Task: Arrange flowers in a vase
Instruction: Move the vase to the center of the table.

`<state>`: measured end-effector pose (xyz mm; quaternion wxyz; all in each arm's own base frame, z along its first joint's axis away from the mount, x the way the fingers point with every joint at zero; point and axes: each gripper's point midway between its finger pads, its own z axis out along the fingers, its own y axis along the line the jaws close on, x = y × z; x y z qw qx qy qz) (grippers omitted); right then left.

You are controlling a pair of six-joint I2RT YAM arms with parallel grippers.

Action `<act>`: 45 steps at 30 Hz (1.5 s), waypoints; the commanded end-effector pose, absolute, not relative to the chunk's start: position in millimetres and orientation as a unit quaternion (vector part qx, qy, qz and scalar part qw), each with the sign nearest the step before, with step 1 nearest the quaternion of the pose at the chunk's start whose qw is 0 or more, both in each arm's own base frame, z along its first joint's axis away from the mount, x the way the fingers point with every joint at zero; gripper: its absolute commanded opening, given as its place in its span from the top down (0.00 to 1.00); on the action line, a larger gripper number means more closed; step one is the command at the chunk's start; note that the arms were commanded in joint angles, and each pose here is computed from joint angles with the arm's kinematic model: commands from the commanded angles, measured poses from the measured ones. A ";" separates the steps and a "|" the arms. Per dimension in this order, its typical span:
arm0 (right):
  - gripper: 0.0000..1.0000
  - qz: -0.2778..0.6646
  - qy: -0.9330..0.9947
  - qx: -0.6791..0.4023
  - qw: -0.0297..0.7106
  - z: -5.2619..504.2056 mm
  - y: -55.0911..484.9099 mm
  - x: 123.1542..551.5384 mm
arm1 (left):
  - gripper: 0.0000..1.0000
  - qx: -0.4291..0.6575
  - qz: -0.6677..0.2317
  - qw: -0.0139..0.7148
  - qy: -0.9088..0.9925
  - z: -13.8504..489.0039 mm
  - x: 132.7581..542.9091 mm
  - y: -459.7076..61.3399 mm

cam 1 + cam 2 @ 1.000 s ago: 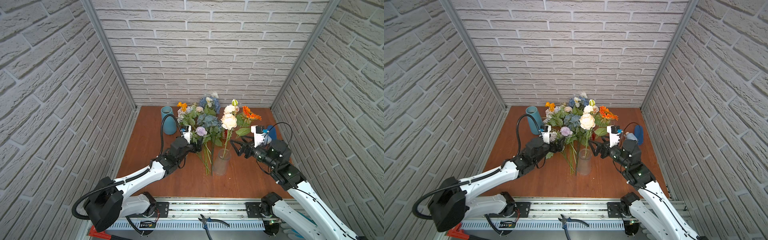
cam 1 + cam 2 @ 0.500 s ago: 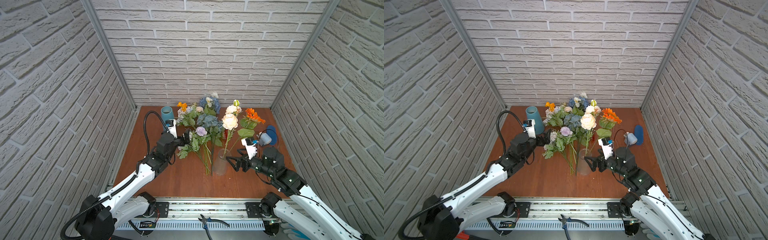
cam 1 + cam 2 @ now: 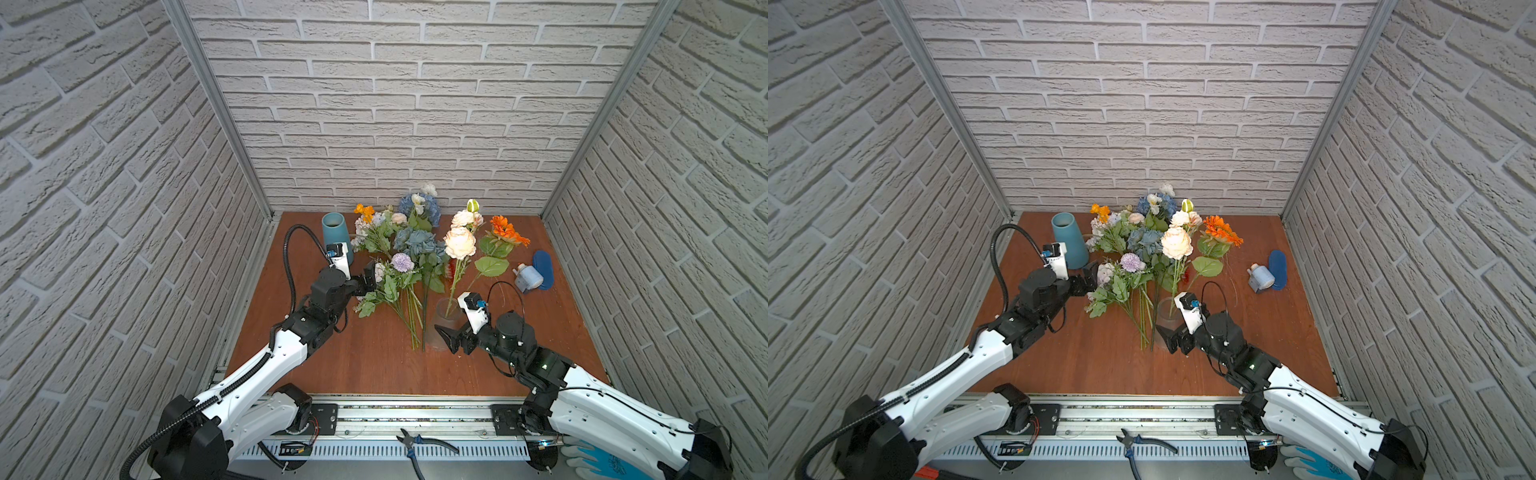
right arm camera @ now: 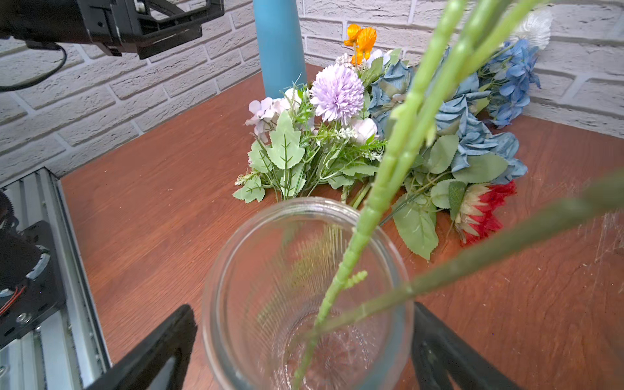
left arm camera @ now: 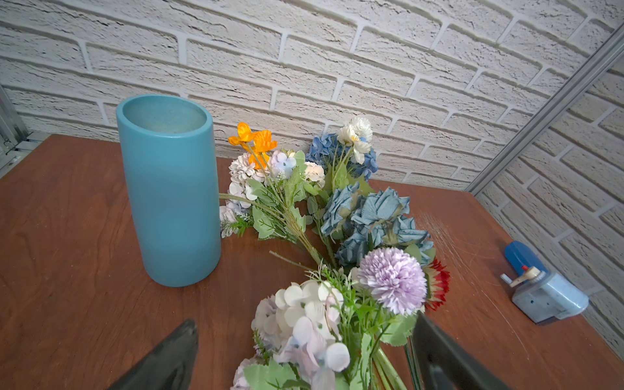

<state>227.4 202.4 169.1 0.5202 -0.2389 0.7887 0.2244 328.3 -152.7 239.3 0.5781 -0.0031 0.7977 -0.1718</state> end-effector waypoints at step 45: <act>0.00 0.123 0.859 -0.081 0.490 145.1 115.3 225.1 | 0.06 -0.081 -0.278 0.432 0.854 162.2 257.3 -216.0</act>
